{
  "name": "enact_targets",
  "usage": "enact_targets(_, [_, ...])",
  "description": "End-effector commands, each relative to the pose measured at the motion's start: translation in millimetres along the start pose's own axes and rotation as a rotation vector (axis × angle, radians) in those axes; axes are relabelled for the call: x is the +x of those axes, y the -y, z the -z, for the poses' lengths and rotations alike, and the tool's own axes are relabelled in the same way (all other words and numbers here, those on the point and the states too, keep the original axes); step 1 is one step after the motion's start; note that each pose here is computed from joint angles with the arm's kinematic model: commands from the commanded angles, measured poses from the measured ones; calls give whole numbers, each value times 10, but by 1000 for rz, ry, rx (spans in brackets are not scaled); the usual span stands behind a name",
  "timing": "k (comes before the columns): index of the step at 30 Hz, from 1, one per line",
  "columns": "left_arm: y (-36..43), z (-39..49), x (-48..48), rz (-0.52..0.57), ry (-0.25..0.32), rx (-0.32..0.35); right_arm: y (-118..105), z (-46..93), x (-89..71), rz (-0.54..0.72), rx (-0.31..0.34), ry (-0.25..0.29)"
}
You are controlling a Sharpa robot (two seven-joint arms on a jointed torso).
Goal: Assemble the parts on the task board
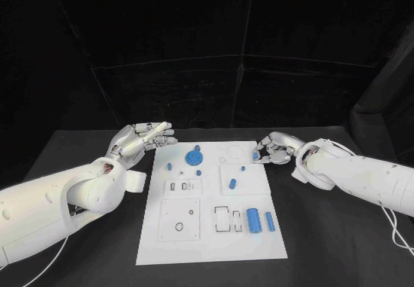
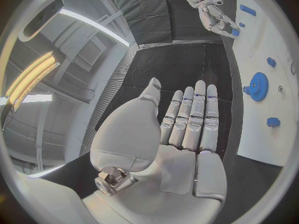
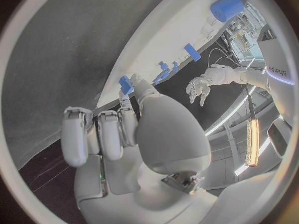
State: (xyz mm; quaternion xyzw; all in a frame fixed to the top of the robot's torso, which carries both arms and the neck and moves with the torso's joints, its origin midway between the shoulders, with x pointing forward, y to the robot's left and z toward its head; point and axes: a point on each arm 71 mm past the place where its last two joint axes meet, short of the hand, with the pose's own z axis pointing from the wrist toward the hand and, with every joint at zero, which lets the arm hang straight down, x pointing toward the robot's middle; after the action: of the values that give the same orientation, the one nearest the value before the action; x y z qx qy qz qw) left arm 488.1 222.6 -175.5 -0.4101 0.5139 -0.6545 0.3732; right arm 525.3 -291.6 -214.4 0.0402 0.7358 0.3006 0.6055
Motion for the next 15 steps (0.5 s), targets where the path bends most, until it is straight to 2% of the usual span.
enact_targets(1, [12, -7, 16, 7, -13, 7, -13, -8, 0, 4, -9, -7])
enact_targets(7, [11, -7, 15, 7, -12, 6, -12, -11, -9, 5, -8, 6])
enact_targets(15, [11, -3, 18, 7, -13, 5, -55, -2, -39, 21, -25, 60])
